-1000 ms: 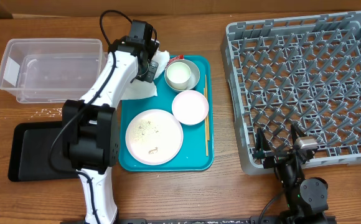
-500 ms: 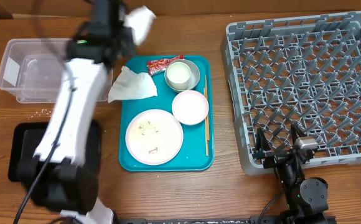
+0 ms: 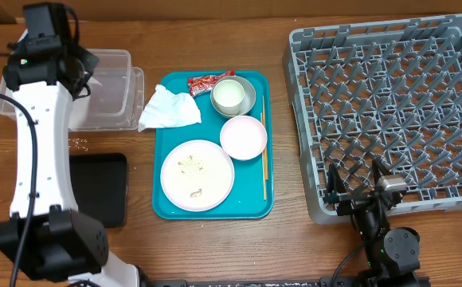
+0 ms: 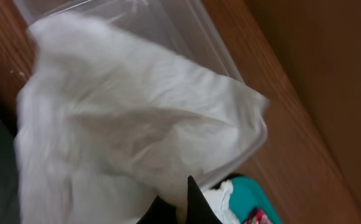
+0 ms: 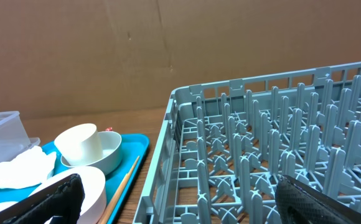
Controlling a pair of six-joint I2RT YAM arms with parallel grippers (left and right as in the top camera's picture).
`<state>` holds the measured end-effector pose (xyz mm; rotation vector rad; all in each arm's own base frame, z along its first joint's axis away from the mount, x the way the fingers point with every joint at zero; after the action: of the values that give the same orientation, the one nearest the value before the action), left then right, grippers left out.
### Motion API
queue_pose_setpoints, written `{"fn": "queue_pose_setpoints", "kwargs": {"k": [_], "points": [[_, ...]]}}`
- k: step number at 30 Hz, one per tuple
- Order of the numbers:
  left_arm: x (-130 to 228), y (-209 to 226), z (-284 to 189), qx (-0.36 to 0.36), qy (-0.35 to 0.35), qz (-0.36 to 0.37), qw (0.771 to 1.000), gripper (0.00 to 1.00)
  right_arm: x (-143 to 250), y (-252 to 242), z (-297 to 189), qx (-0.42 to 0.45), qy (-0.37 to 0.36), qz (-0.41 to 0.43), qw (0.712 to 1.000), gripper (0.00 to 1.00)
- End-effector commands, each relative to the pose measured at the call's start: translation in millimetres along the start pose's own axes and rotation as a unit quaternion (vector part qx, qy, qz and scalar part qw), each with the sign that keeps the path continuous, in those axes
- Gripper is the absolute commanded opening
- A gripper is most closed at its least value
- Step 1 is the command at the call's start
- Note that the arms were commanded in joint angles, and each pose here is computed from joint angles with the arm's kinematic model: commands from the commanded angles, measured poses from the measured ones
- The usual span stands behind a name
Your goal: Sort waste into correct bins and load items into the dishwasher
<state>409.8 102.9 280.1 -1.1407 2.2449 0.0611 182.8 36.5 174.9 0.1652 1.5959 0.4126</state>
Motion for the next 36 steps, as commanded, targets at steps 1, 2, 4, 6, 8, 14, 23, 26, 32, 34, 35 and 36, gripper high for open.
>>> {"fn": "queue_pose_setpoints", "kwargs": {"k": [1, 2, 4, 6, 8, 14, 23, 26, 32, 34, 35, 36], "points": [[-6.1, 12.6, 28.8, -0.027, 0.003, -0.087, 0.996, 0.05, 1.5, -0.9, 0.0, -0.001, -0.003, -0.002, 1.000, 1.00], [-7.8, 14.2, 34.1, -0.030, 0.003, -0.090, 0.996, 0.06, 1.5, -0.9, 0.0, -0.001, -0.003, -0.002, 1.000, 1.00], [-10.6, 14.1, 43.3, -0.029, -0.001, -0.091, 0.995, 0.07, 1.5, -0.9, 0.0, -0.001, -0.003, -0.002, 1.000, 1.00], [-15.0, 9.4, 48.2, -0.017, -0.010, -0.075, 0.997, 0.09, 1.5, -0.9, 0.0, -0.001, -0.003, -0.002, 1.000, 1.00], [-21.8, 3.8, 48.3, -0.002, -0.027, -0.045, 0.999, 0.08, 1.5, -0.9, 0.0, -0.001, -0.003, -0.002, 1.000, 1.00], [-36.5, -7.1, 43.0, 0.028, -0.066, 0.027, 0.997, 0.09, 1.5, -0.9, 0.0, -0.001, -0.003, -0.002, 1.000, 1.00], [-32.7, -7.8, 53.7, 0.026, -0.055, 0.031, 0.998, 0.08, 1.5, -0.9, 0.0, -0.001, -0.003, -0.002, 1.000, 1.00], [-25.8, -6.7, 71.3, 0.015, -0.038, 0.035, 0.999, 0.08, 1.5, -0.9, 0.0, -0.001, -0.003, -0.002, 1.000, 1.00], [-8.8, -7.9, 105.3, 0.014, 0.005, 0.046, 0.999, 0.58, 1.5, -0.9, 0.0, -0.001, -0.003, -0.002, 1.000, 1.00], [-8.9, -13.3, 105.3, 0.035, 0.008, 0.059, 0.998, 0.72, 1.5, -0.9, 0.0, -0.001, -0.003, -0.002, 1.000, 1.00], [-10.1, -17.7, 102.4, 0.052, 0.008, 0.077, 0.996, 0.80, 1.5, -0.9, 0.0, -0.001, -0.003, -0.002, 1.000, 1.00], [-11.8, -22.7, 97.5, 0.071, 0.008, 0.099, 0.992, 0.84, 1.5, -0.9, 0.0, -0.001, -0.003, -0.002, 1.000, 1.00]]}}
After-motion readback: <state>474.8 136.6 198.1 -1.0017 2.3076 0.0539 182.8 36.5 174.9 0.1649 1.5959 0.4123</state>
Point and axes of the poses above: each gripper's point midway between its finger pads, its own z axis out along the fingers, its own y axis along the line the jaws close on, x = y × z, the point moved 6 cm from there along -z, back along the fingers, and after that the axes turned 11 degrees about z, right-handed, at the moved point
